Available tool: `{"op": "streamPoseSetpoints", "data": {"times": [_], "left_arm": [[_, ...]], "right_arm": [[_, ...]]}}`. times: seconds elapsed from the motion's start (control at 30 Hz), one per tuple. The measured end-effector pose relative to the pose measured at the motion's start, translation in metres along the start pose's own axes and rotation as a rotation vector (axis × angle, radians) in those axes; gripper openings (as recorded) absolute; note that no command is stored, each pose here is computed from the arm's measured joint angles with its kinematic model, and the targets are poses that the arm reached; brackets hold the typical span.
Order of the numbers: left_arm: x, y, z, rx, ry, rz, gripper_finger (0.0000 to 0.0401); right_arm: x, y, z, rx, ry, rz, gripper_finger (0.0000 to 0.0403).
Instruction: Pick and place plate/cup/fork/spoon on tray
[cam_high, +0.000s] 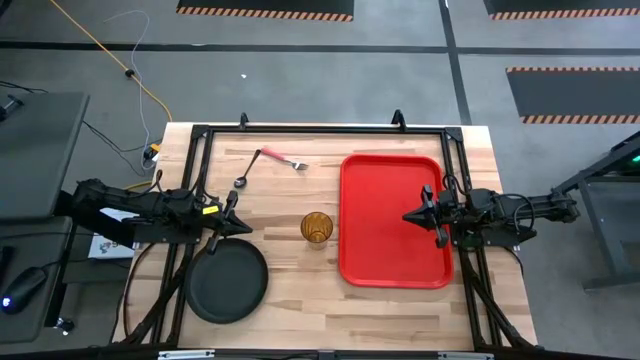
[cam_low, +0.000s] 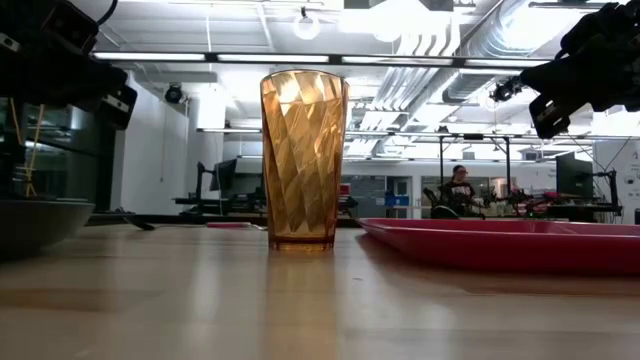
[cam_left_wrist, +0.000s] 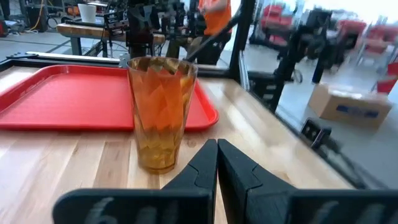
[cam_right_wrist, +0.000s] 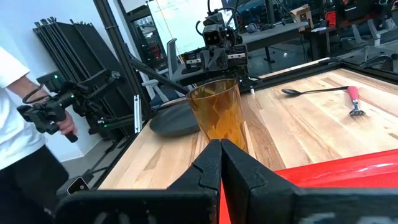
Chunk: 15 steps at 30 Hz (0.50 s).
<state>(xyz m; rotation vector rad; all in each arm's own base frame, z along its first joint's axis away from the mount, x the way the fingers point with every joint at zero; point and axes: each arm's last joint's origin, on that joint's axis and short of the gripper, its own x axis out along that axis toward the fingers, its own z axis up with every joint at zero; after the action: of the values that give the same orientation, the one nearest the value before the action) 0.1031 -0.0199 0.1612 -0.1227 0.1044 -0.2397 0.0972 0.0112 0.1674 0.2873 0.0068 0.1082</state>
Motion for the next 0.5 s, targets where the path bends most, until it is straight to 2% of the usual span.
{"op": "streamPoseSetpoints", "data": {"times": [0.17, 0.3, 0.43, 0.5], "left_arm": [[-0.001, -0.002, 0.011, -0.242, -0.108, -0.023, 0.0003], [-0.003, -0.001, 0.022, -0.288, -0.239, 0.021, 0.0003], [-0.009, 0.003, 0.04, -0.321, -0.493, 0.184, 0.0003], [-0.014, 0.006, 0.048, -0.291, -0.601, 0.297, 0.0003]], "right_arm": [[0.0, 0.0, 0.0, 0.0, 0.0, 0.0, 0.0], [0.0, 0.0, 0.0, 0.0, 0.0, 0.0, 0.0], [0.0, 0.0, 0.0, 0.0, 0.0, 0.0, 0.0], [0.0, 0.0, 0.0, 0.0, 0.0, 0.0, 0.0]]}}
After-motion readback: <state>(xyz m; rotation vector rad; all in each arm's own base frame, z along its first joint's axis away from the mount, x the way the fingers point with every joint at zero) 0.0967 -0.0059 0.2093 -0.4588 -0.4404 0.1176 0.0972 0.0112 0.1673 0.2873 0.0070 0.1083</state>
